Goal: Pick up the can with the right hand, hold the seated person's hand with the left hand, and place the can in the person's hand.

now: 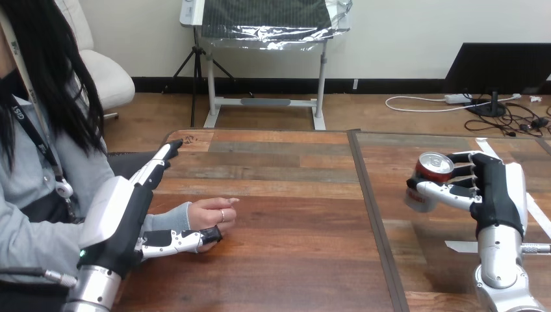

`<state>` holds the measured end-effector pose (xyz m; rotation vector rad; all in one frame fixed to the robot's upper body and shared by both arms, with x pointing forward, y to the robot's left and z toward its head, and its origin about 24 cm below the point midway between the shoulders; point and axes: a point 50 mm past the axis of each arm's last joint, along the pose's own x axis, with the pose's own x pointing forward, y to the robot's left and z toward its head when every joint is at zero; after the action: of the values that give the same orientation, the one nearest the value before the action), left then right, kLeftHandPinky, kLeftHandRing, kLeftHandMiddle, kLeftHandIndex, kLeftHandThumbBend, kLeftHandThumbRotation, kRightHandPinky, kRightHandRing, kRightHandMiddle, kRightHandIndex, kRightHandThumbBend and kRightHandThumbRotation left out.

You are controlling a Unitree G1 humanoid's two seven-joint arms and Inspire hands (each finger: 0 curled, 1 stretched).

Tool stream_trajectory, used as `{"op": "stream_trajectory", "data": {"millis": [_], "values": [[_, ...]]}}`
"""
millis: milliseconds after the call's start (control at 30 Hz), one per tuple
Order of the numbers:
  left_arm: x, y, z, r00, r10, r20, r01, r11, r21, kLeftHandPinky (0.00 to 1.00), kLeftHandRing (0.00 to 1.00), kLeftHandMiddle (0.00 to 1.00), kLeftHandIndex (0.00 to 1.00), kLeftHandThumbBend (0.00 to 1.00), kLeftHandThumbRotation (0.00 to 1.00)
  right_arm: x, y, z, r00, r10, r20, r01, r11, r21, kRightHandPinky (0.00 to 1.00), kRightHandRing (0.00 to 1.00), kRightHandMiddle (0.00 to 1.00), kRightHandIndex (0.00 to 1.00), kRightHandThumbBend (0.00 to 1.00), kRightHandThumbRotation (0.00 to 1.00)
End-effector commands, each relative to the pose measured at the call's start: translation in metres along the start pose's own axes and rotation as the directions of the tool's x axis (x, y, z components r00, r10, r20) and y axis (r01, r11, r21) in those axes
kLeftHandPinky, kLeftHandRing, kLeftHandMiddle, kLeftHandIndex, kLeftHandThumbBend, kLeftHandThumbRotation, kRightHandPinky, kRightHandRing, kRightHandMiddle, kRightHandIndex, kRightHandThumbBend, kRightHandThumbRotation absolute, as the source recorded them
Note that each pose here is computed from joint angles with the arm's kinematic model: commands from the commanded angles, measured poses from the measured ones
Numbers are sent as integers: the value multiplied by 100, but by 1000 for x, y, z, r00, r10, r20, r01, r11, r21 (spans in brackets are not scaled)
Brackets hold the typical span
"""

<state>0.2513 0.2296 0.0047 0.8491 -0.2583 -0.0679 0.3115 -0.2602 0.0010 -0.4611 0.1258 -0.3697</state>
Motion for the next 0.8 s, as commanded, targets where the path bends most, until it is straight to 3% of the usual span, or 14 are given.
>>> {"op": "stream_trajectory", "data": {"millis": [0, 433, 767], "values": [[29, 18, 12, 995, 37, 90, -41, 998, 50, 72, 79, 85, 89, 100, 33, 11, 4, 37, 984, -14, 177, 6, 999, 47, 38, 42, 50, 53, 78, 0], [37, 22, 3, 997, -33, 66, 21, 985, 173, 66, 72, 79, 84, 100, 31, 8, 11, 41, 979, 0, 206, -14, 998, 67, 40, 45, 51, 53, 78, 0], [43, 24, -3, 994, -104, 42, 90, 966, 244, 70, 76, 81, 85, 100, 34, 7, 14, 44, 973, 9, 229, -25, 997, 67, 36, 40, 51, 52, 78, 0]]}}
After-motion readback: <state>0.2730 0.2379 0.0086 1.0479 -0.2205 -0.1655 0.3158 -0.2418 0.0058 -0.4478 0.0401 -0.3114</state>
